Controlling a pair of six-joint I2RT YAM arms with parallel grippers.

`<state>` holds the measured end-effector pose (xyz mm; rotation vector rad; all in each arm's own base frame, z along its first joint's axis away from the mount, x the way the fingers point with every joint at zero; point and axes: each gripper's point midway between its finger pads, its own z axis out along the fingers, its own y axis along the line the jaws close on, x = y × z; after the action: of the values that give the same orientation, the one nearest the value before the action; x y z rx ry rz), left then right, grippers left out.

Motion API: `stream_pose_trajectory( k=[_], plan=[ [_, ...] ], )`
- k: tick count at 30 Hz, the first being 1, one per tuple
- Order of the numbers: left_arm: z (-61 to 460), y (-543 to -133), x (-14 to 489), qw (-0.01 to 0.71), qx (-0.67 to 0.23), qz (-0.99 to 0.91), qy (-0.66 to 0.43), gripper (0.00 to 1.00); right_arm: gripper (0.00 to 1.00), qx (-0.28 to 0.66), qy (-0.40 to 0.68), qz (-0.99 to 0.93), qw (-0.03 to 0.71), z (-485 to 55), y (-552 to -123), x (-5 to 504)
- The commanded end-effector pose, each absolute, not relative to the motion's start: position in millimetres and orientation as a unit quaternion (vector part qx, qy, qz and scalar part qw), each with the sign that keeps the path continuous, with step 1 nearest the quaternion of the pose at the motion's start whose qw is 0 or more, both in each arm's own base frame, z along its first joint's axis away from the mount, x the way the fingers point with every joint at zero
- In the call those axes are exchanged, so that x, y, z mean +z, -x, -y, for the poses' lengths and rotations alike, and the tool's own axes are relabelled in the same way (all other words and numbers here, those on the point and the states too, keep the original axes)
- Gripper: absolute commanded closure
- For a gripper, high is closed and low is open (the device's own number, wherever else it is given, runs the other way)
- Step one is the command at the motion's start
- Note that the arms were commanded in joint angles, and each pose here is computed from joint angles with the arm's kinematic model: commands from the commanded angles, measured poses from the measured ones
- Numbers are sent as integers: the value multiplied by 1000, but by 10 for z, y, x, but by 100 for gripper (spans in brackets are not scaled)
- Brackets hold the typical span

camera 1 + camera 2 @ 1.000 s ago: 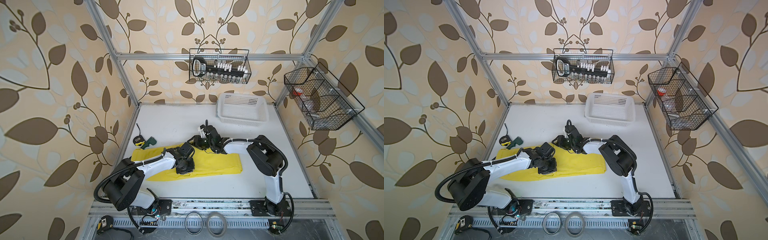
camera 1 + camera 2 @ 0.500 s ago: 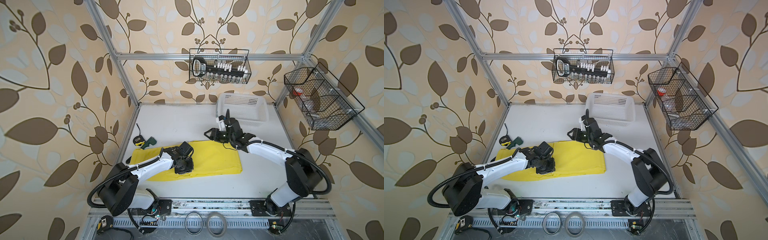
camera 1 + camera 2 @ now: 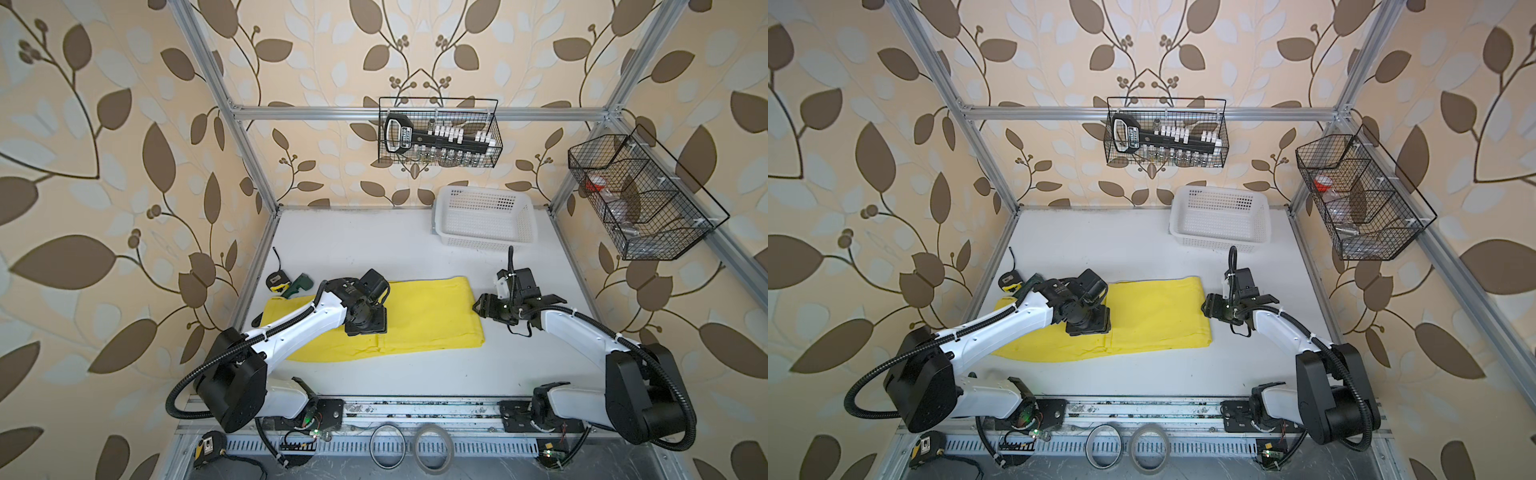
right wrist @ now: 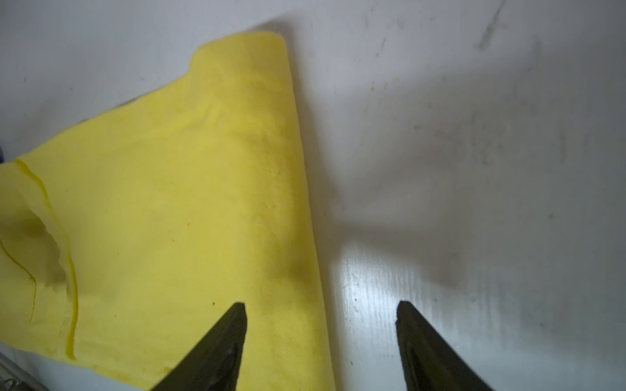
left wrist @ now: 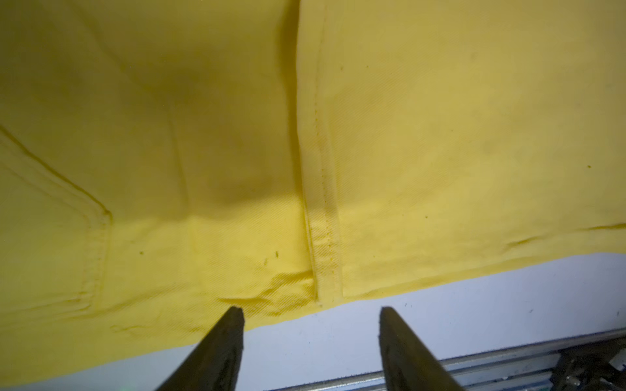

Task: Fold and stack the trousers
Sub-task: Smooth out the trousers at the center of the table, then fold the trousers at the center of the table.

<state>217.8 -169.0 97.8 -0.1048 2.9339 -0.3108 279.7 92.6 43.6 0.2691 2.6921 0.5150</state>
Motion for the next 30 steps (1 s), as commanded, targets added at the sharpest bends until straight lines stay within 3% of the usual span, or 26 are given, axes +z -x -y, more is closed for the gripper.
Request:
stream_pose_trajectory(
  k=[1, 8, 13, 16, 19, 30],
  plan=[
    [1434, -2253, 1241, 124, -83, -988, 24, 28, 31, 216, -63, -959, 173, -1087, -2746, 312],
    [1082, -2369, 1410, 144, -87, -984, 63, 25, 42, 242, -31, -958, 151, -1365, -2717, 169],
    [925, -2362, 1411, 143, -78, -984, 77, 23, 78, 269, -32, -950, 153, -1459, -2712, 184],
    [892, -2374, 1414, 144, -77, -983, 81, 23, 94, 280, -31, -944, 173, -1478, -2774, 328],
    [874, -2401, 1432, 146, -76, -983, 82, 23, 100, 279, -35, -939, 196, -1414, -2853, 514],
    [633, -2509, 1497, 160, -41, -980, 109, 20, 100, 154, -115, -943, 273, -405, -3012, 1139]
  ],
)
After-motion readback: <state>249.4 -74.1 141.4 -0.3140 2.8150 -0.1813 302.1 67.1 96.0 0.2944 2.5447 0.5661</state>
